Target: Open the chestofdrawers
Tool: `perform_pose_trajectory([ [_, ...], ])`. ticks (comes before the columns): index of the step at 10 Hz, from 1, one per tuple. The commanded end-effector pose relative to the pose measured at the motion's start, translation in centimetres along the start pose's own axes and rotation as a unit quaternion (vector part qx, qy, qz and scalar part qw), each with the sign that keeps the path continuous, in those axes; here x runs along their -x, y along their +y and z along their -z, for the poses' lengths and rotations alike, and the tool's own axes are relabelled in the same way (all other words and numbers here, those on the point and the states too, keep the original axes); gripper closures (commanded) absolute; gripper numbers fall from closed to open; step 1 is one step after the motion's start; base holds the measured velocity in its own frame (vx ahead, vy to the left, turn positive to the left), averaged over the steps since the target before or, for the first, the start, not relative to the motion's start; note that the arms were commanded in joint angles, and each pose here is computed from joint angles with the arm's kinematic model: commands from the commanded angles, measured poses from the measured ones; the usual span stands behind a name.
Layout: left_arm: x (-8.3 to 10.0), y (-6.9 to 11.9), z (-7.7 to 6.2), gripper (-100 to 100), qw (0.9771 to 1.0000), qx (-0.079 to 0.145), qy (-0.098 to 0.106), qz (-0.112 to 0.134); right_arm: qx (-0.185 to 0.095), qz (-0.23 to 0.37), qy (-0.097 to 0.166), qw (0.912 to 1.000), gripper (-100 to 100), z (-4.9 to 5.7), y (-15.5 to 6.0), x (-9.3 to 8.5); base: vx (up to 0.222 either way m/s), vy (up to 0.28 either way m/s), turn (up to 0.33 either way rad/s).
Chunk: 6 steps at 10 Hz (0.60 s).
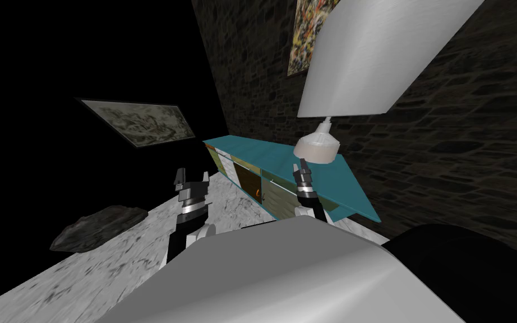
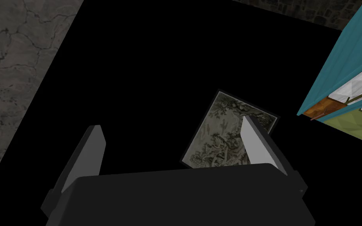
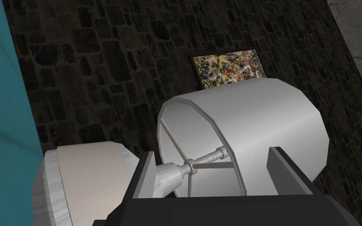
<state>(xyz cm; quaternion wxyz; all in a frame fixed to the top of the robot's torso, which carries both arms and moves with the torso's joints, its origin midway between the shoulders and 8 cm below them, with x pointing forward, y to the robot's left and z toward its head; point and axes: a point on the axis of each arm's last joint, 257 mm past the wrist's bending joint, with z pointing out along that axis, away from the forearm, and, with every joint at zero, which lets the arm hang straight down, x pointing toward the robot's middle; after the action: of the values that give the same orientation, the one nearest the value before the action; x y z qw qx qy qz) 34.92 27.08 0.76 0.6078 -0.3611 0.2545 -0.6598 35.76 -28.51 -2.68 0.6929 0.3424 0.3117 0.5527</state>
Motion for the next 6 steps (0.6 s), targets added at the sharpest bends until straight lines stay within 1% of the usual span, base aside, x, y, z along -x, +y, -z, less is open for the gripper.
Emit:
perform_pose_trajectory([
  [1, 0.0, 0.0, 0.0, 0, 1.0, 0.0, 0.0, 0.0, 0.0, 0.0, 0.0, 1.0, 0, 0.0, 0.0, 0.0, 0.0, 0.0, 0.0],
  [6, 0.0, -0.01, 0.0, 0, 1.0, 0.0, 0.0, 0.0, 0.0, 0.0, 0.0, 1.0, 0, 0.0, 0.01, 0.0, 0.0, 0.0, 0.0],
])
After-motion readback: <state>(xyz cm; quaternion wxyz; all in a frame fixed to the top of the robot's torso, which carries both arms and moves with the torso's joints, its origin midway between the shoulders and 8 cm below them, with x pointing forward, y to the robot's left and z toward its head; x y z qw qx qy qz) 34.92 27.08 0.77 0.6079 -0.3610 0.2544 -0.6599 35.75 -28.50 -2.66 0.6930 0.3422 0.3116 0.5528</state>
